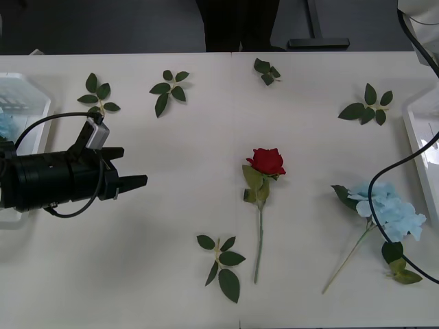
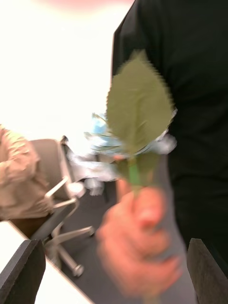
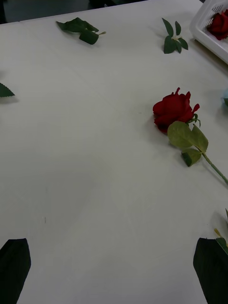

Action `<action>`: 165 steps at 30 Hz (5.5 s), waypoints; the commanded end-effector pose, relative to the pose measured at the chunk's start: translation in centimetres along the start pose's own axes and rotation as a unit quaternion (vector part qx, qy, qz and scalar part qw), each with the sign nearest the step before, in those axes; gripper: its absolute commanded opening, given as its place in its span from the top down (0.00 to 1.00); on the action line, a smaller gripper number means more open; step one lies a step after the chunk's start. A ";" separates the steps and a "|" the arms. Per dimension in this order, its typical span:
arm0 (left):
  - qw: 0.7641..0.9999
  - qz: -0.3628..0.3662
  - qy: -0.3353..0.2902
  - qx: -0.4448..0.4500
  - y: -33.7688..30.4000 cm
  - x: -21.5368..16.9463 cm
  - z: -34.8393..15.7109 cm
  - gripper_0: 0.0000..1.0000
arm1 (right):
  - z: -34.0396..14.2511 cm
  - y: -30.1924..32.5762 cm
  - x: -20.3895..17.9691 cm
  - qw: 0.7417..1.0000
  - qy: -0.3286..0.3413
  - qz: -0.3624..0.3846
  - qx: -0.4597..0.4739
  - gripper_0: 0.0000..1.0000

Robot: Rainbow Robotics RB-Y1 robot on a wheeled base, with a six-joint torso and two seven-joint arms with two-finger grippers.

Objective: Place the red flowers into the right box and the blue flowers into the left box. If a person shows an open palm, hand one flower to the person first, then continue sorting.

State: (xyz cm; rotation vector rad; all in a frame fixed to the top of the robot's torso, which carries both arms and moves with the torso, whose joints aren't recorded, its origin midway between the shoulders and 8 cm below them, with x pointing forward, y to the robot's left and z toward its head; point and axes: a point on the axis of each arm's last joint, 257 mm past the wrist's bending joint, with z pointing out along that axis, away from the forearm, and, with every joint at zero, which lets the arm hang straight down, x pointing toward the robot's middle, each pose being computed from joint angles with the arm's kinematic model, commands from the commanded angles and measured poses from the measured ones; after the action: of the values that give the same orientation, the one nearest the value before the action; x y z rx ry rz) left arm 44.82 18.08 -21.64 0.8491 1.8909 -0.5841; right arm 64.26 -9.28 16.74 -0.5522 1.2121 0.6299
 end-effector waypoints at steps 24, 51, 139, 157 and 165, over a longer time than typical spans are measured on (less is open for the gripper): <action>1.000 -0.009 -0.016 0.007 -1.1 -0.9 0.2 0.00 | -28.2 -3.3 14.5 0.773 0.445 0.420 0.168 0.13; 1.000 -0.009 -0.016 0.007 -1.1 -0.9 0.2 0.00 | -46.7 3.3 22.5 0.619 0.457 0.495 0.404 0.03; 0.991 -0.074 0.026 0.112 -6.6 -3.1 1.2 0.00 | -47.0 5.4 43.2 0.664 0.455 0.365 0.469 0.60; 0.992 0.025 -0.058 0.110 -6.2 0.9 -6.1 0.00 | -46.9 5.4 43.3 0.661 0.450 0.370 0.472 1.00; 0.984 -0.047 -0.107 0.133 -6.7 0.6 -5.9 0.00 | -45.7 5.0 42.1 0.660 0.436 0.398 0.465 1.00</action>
State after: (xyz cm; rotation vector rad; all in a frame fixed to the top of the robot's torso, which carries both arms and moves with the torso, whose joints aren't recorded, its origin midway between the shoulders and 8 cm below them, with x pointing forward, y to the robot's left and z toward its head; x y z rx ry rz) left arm 36.58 17.65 -19.42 0.9057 1.6759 -0.9024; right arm 37.48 -32.34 -38.07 0.6984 2.5562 0.2281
